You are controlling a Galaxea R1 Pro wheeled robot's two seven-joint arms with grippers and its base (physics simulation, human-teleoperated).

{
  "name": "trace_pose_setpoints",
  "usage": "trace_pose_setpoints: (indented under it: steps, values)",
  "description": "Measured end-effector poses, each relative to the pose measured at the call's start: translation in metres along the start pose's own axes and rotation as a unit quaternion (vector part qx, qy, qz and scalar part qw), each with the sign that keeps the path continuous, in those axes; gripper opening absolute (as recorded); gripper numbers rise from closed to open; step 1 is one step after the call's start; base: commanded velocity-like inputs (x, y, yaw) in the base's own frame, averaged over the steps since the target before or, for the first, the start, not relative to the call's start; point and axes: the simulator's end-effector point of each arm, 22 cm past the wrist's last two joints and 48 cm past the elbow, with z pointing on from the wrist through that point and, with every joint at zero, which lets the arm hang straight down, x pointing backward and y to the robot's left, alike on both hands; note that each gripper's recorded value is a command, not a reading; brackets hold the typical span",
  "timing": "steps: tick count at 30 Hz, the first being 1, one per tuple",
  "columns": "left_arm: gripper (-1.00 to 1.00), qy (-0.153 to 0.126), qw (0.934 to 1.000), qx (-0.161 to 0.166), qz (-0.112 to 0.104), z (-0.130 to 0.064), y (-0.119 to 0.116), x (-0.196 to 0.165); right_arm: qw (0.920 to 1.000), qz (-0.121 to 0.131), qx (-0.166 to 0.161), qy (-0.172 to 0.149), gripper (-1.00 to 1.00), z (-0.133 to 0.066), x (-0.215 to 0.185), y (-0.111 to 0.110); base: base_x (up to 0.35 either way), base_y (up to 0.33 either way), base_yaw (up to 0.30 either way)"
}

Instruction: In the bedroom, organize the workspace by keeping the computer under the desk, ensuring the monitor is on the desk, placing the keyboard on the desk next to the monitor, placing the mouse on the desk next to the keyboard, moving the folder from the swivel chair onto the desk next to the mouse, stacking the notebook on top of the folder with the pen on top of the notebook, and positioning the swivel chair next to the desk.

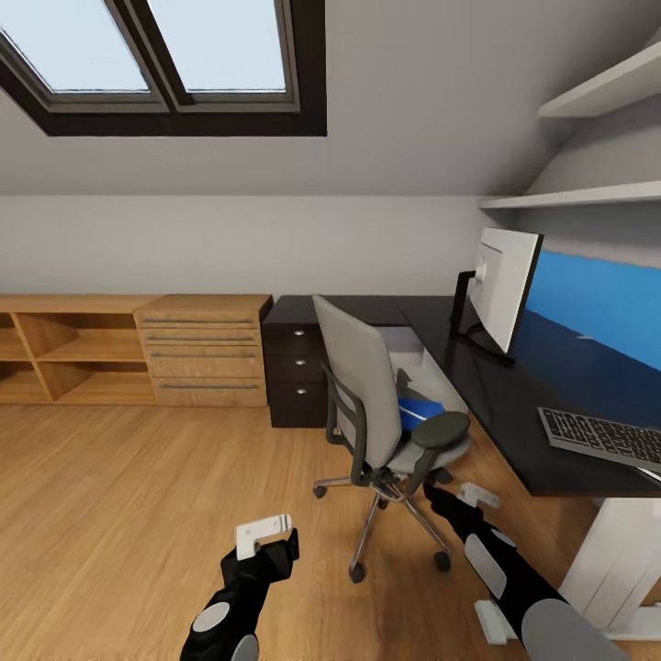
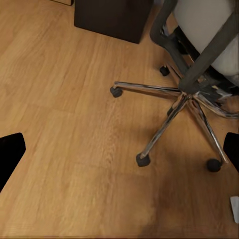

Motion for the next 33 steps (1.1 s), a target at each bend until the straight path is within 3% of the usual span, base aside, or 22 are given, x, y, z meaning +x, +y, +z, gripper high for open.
trace_pose_setpoints:
  steps: [4,16,33]
  values:
    - [1.0,0.002,0.9997,0.021,0.008,-0.001,-0.018,0.012,1.0,0.002,0.0,0.002,1.0,0.002,0.007,-0.014,0.0,0.0,0.0]
    - [1.0,0.002,0.9997,0.023,0.01,0.007,-0.014,0.036,1.0,0.004,0.007,-0.001,1.0,0.008,0.024,-0.035,0.0,0.0,0.0]
    - [1.0,0.003,0.9997,0.021,0.009,0.011,-0.01,0.046,0.9999,0.005,-0.014,-0.006,1.0,0.011,0.029,-0.031,0.0,0.0,0.0]
